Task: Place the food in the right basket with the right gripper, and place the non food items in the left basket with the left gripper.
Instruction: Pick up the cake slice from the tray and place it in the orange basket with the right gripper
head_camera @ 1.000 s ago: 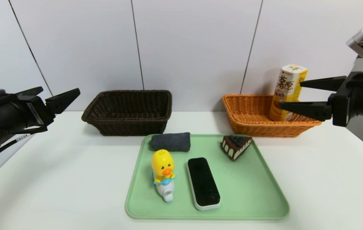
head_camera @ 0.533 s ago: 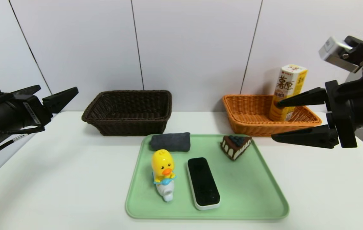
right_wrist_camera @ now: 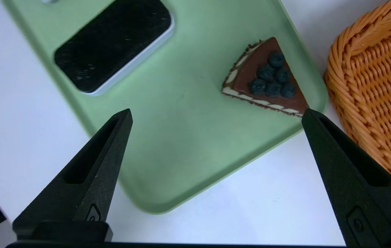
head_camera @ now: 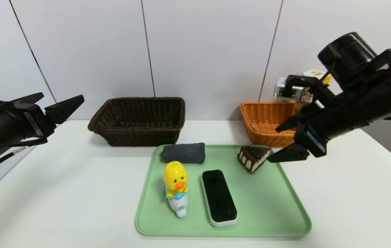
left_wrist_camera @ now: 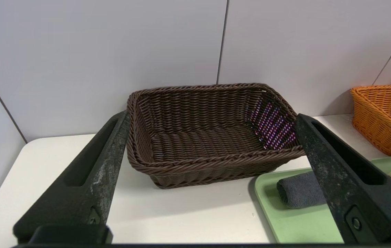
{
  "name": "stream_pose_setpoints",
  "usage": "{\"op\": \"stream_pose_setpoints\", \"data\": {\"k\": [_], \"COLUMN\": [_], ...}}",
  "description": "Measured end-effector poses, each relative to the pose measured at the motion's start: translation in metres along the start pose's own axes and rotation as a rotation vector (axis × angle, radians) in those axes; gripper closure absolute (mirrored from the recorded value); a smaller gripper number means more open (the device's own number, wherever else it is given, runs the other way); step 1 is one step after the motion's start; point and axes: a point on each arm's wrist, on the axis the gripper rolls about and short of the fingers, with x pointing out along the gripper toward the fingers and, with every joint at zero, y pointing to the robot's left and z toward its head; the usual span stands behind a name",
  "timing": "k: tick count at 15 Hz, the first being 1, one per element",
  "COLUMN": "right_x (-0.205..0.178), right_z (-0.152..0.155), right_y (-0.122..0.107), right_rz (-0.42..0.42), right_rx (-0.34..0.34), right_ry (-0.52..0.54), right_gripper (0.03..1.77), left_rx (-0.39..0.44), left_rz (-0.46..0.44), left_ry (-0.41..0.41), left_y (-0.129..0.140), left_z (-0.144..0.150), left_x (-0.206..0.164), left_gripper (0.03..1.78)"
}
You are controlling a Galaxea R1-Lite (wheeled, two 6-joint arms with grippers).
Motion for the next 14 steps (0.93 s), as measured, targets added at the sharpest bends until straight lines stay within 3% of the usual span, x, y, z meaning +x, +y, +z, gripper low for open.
{"op": "stream_pose_setpoints", "data": {"k": [4, 11, 14], "right_x": [0.039, 0.089, 0.102], "right_z": [0.012, 0.015, 0.014], "right_y": [-0.018, -0.029, -0.032], "right_rz": [-0.045, -0.004, -0.024], "right_rx": [-0.002, 0.003, 0.005], "right_ry": [0.083, 0.155, 0.191], "right_gripper": [0.1, 0.1, 0.1], "left_rx": [0.0, -0.003, -0.004], "left_rz": [-0.013, -0.036, -0.036], "left_ry": [0.002, 0.02, 0.024], "left_y": [0.0, -0.001, -0.001], "left_z": [0.0, -0.004, -0.005], "left_x": [0.0, 0.005, 0.006], "left_gripper": [0.12, 0.12, 0.12]}}
